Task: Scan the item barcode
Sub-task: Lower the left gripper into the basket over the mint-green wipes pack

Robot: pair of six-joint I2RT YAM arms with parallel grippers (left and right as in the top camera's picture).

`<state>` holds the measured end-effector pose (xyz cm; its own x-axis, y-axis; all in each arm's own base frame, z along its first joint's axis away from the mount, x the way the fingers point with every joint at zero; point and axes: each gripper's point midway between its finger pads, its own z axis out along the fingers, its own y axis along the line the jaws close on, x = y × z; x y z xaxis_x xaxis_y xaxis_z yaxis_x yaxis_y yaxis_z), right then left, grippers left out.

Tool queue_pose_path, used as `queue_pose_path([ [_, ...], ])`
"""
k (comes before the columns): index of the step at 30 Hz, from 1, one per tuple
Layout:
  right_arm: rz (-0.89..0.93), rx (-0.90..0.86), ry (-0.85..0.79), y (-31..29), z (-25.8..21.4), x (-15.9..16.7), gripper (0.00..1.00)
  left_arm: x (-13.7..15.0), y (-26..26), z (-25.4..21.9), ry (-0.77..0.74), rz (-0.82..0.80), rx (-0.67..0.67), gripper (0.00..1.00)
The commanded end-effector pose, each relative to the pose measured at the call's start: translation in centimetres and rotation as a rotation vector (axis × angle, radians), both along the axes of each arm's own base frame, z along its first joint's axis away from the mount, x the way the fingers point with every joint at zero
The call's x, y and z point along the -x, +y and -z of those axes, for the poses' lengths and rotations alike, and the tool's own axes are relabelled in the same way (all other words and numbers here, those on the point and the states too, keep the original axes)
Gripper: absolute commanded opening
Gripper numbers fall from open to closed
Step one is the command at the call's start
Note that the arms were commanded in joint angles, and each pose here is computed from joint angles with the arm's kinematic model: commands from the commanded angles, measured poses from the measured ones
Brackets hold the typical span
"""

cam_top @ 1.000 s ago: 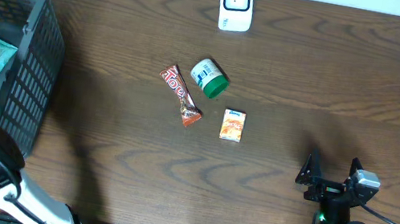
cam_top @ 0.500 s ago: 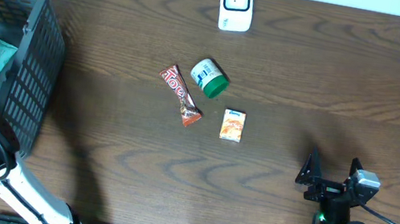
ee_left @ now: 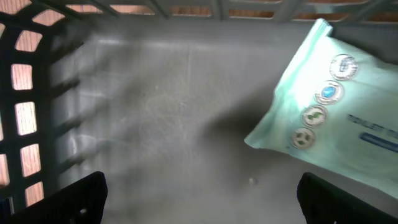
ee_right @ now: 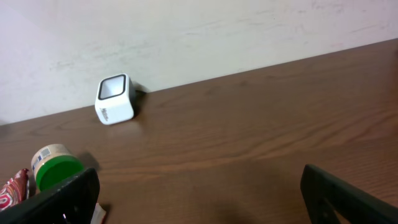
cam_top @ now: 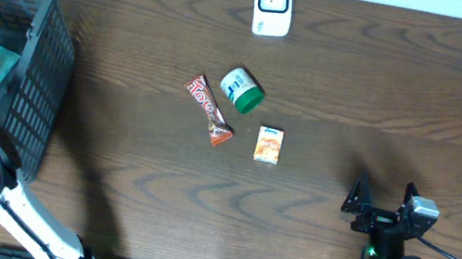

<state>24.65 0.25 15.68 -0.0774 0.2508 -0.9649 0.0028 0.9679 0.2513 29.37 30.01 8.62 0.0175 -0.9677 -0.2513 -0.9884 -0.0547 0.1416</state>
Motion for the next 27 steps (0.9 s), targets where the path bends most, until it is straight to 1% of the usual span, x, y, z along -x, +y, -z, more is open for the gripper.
queue_pose_path([
  [1, -0.014, -0.008, 0.000, 0.4, 0.0, 0.0, 0.99, 0.7, -0.1, 1.0, 0.018, -0.079, -0.006, 0.98],
  [6, -0.014, -0.008, 0.000, 0.4, 0.0, 0.0, 0.99, 1.0, -0.3, 1.8, 0.005, -0.159, -0.014, 0.98],
  [15, -0.014, -0.008, 0.000, 0.4, 0.0, 0.0, 0.99, 0.6, 0.0, 3.5, -0.021, -0.159, -0.033, 0.98],
  [27, -0.014, -0.008, 0.000, 0.4, 0.0, 0.0, 0.99, -0.7, 0.7, 3.5, -0.080, -0.158, -0.053, 0.98],
])
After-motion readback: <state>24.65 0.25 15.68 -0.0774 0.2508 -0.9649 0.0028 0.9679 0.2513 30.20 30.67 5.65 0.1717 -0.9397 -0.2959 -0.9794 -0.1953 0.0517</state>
